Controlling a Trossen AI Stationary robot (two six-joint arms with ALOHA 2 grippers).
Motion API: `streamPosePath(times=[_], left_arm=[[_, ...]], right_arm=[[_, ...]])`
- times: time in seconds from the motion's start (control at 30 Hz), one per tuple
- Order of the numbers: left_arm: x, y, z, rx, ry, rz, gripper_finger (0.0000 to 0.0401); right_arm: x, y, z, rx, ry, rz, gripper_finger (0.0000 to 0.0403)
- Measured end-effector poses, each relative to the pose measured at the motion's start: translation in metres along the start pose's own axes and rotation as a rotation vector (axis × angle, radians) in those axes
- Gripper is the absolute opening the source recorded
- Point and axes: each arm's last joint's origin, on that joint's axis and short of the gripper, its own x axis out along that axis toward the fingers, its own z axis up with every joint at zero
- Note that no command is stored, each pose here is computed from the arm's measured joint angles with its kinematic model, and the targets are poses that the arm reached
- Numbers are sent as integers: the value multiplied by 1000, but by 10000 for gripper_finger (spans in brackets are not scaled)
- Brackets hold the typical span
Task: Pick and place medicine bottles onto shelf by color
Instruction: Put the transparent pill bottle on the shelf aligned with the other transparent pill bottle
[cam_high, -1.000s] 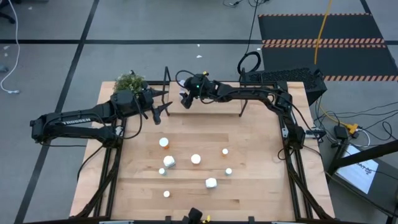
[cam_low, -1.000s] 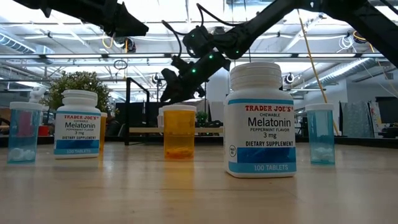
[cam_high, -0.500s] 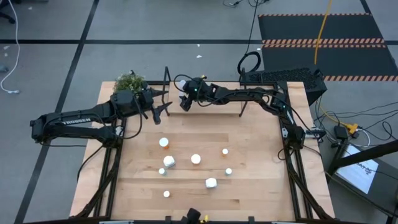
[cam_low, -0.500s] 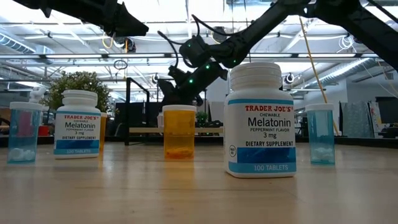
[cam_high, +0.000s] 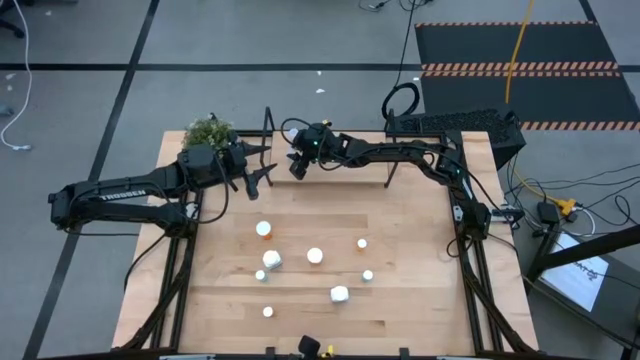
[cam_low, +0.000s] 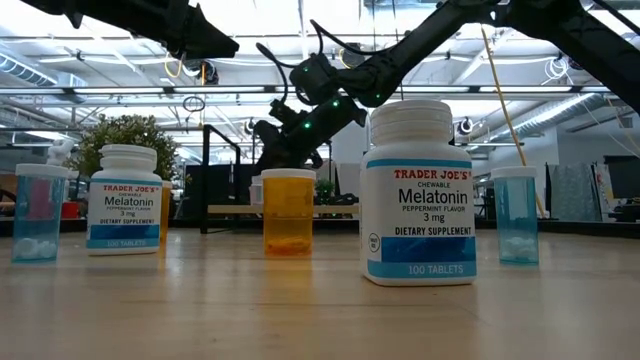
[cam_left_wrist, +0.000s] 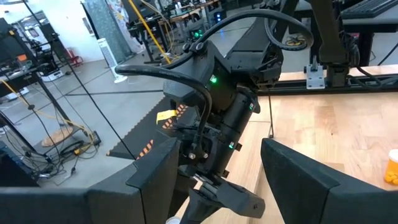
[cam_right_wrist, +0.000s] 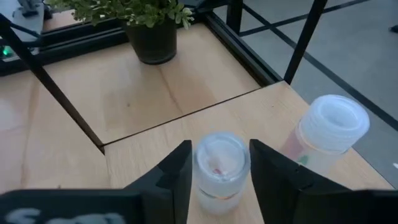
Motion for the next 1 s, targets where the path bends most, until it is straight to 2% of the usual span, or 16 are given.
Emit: streamPosePath(times=[0.17,0.4,0.6,0.73,1.0], left_arm=[[0,0,0,0,1,0,232],[0,0,0,0,2,-1,232],[0,0,0,1,3,-2,232],[0,0,0,2,2,-2,232],[0,0,0,4,0,-1,232]], right_arm=[[0,1,0,-41,6,19,147],[-8,-12,3,-76,37,214,145],[-14,-29,8,-135,15,268,146],[-16,-30,11,-183,-11,317,147],[-14,-30,9,-320,-29,320,148]])
